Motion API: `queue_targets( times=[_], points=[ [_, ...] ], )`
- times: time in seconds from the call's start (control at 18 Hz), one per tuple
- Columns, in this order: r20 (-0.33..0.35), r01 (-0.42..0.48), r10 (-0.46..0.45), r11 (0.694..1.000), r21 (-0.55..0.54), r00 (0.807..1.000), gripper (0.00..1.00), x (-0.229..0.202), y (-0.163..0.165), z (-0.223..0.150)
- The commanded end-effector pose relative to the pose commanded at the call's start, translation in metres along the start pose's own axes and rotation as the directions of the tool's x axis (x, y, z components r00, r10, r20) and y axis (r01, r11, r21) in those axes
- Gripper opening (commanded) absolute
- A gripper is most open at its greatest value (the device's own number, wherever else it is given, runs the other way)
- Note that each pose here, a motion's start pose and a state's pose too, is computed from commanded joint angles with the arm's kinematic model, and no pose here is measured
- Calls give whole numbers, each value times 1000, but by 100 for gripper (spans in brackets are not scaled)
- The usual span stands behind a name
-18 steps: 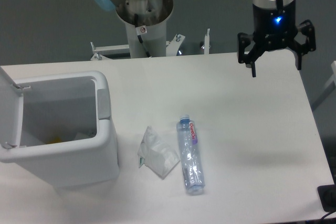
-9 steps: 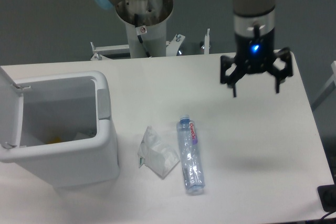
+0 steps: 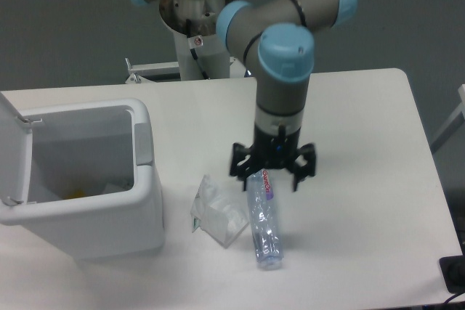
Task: Place the trash in the trash can
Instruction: 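Close the gripper on the crumpled white tissue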
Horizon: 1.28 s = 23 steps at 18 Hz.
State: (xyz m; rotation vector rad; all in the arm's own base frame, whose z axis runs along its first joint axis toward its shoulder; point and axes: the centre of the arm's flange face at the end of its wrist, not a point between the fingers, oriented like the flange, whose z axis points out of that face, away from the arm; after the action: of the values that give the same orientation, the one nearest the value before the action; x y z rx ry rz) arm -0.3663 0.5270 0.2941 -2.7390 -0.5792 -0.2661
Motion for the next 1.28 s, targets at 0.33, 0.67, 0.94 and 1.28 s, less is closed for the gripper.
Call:
queue_targets(
  times=[0.33,0.67,0.94,1.28],
  points=[
    [-20,-52,51,998,-31,998,100,22,1,65],
    [16,-67,68,995,-77,998,99,19,8,94],
    [42,-67,70,994,-89,997,21,20,16,98],
    [49,-72,76,994,-84,996,3,23,14,93]
  ],
)
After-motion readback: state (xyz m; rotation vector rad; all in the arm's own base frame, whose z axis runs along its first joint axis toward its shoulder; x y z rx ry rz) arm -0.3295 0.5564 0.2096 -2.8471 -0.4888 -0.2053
